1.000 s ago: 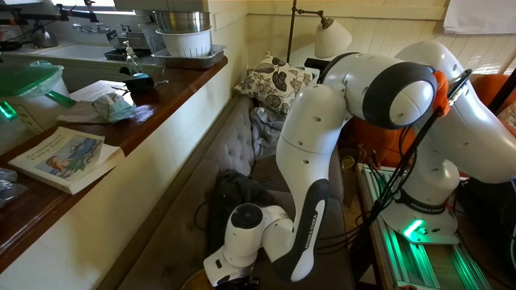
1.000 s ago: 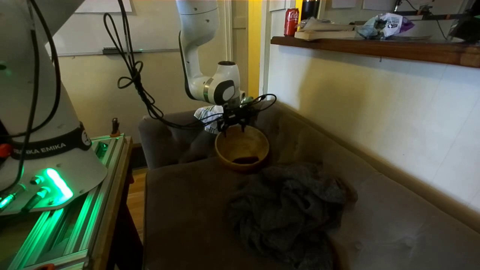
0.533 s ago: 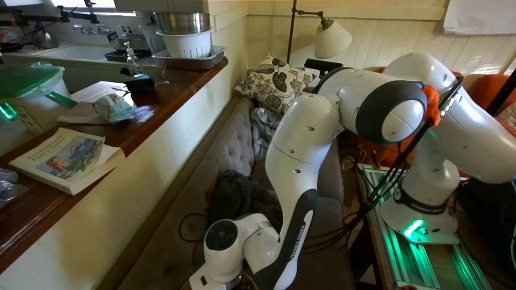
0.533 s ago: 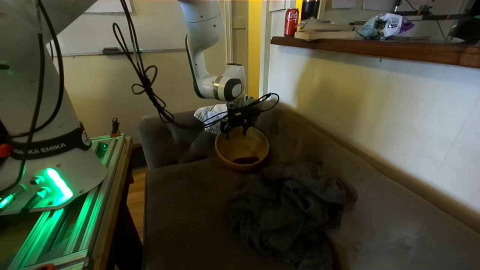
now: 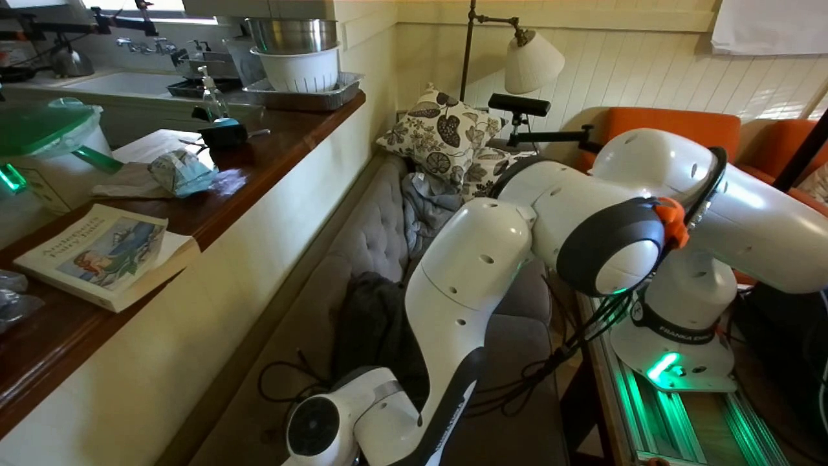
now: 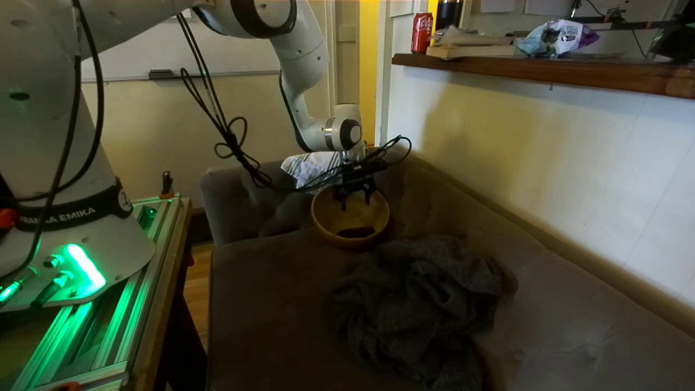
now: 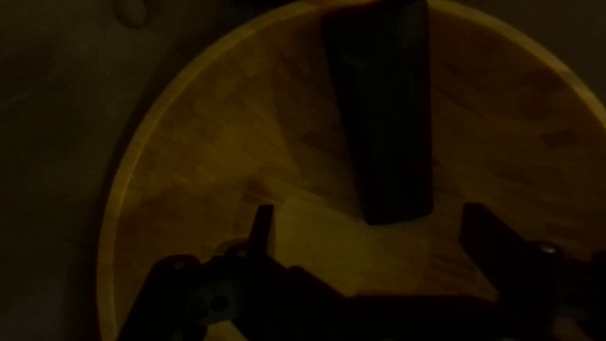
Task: Remove the black remote from the wooden bowl and put it on the wooden top counter
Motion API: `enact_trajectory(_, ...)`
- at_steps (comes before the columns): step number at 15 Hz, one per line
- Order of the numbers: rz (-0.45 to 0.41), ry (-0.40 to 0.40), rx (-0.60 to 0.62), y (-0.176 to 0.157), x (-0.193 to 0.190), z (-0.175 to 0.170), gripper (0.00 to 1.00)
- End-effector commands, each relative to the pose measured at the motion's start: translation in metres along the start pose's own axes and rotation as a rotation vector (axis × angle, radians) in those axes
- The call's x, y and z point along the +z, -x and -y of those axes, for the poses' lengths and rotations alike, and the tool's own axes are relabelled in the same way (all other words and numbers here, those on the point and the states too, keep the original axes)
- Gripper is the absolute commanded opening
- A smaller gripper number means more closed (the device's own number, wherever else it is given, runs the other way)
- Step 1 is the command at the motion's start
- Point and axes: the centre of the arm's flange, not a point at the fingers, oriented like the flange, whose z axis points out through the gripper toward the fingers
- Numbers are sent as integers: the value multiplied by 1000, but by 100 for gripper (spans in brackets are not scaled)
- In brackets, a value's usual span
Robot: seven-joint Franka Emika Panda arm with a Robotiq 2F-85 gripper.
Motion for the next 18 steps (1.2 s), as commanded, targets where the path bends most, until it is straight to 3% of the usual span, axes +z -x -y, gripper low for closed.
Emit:
enact_trajectory(1, 123, -32, -5, -13, 39, -32, 100)
enact_trajectory(10, 307, -165, -48, 4, 75, -45, 100)
enact_trajectory(18, 262, -209, -105, 16, 100, -46, 100)
